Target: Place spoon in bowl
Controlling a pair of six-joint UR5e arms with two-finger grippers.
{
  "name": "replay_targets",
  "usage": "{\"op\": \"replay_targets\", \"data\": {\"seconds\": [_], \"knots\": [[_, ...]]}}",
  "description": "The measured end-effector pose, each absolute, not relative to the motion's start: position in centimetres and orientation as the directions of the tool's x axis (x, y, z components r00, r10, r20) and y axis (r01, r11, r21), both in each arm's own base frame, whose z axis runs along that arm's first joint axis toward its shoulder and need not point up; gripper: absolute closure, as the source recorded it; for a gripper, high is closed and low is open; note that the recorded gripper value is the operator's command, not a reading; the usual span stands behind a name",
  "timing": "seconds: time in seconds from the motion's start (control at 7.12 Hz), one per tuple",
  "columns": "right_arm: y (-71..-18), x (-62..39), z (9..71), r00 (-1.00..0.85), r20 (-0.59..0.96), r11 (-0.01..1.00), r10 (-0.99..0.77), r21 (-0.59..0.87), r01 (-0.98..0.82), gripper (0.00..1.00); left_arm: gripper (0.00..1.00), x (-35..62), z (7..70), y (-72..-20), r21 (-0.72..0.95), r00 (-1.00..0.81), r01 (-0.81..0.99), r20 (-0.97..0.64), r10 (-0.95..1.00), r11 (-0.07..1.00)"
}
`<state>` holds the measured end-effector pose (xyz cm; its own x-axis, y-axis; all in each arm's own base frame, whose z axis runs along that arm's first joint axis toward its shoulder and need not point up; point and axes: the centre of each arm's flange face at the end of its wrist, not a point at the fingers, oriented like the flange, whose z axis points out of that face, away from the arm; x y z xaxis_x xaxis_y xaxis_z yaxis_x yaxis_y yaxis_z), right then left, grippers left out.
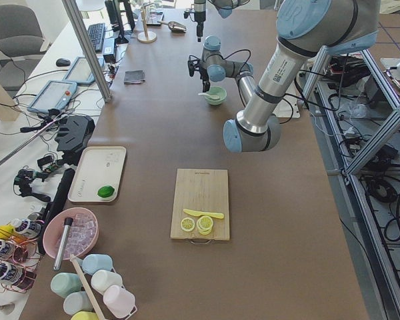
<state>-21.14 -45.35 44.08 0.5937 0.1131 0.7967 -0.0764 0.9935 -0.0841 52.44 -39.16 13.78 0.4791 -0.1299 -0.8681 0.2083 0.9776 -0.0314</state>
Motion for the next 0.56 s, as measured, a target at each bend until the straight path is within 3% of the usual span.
{"op": "replay_targets", "data": {"seconds": [0.28,0.56], "knots": [[-45.9,-17.2,46.7,0.617,0.784,0.998,0.058,-0.025,-0.062,0.0,0.02,43.6,16.3,-41.0,0.095,0.603,0.095,-0.798,0.018,0.991],[-46.9,-10.9,51.8,0.637,0.771,0.999,0.001,0.031,-0.039,0.0,0.02,33.4,22.6,-44.9,0.199,0.681,-0.057,-0.709,0.184,0.978]]}}
